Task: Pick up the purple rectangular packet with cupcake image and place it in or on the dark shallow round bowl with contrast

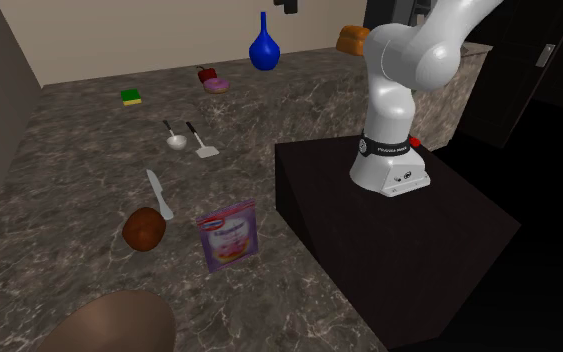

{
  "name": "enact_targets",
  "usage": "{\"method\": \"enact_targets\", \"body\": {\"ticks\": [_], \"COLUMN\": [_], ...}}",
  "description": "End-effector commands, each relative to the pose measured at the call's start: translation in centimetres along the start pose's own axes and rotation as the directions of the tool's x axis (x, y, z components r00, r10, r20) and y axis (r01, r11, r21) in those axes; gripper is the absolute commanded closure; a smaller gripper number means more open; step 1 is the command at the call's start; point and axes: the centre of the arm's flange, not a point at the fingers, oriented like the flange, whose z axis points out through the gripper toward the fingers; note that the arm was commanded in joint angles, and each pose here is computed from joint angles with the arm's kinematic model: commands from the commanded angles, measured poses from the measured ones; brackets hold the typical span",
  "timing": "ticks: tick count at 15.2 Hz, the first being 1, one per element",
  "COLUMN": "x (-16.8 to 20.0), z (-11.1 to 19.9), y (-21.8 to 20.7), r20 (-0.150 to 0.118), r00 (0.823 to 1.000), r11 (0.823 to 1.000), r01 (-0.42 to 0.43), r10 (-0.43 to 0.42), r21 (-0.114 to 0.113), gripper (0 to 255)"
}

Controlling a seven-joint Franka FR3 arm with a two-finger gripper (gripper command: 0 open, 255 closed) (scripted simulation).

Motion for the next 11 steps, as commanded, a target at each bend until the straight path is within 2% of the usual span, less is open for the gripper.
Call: {"method": "enact_targets", "body": {"ticks": [1, 11], "x": [0.0, 6.7], "z": [0.0, 8.0], "y": [0.0, -7.5], "r20": [0.0, -0.03], "r00": [1.0, 0.995], "r11": [1.0, 0.995], "r01": [0.0, 0.096], "r10": [0.0, -0.096], "r21": [0.0, 0.013], "gripper": [0, 0]}}
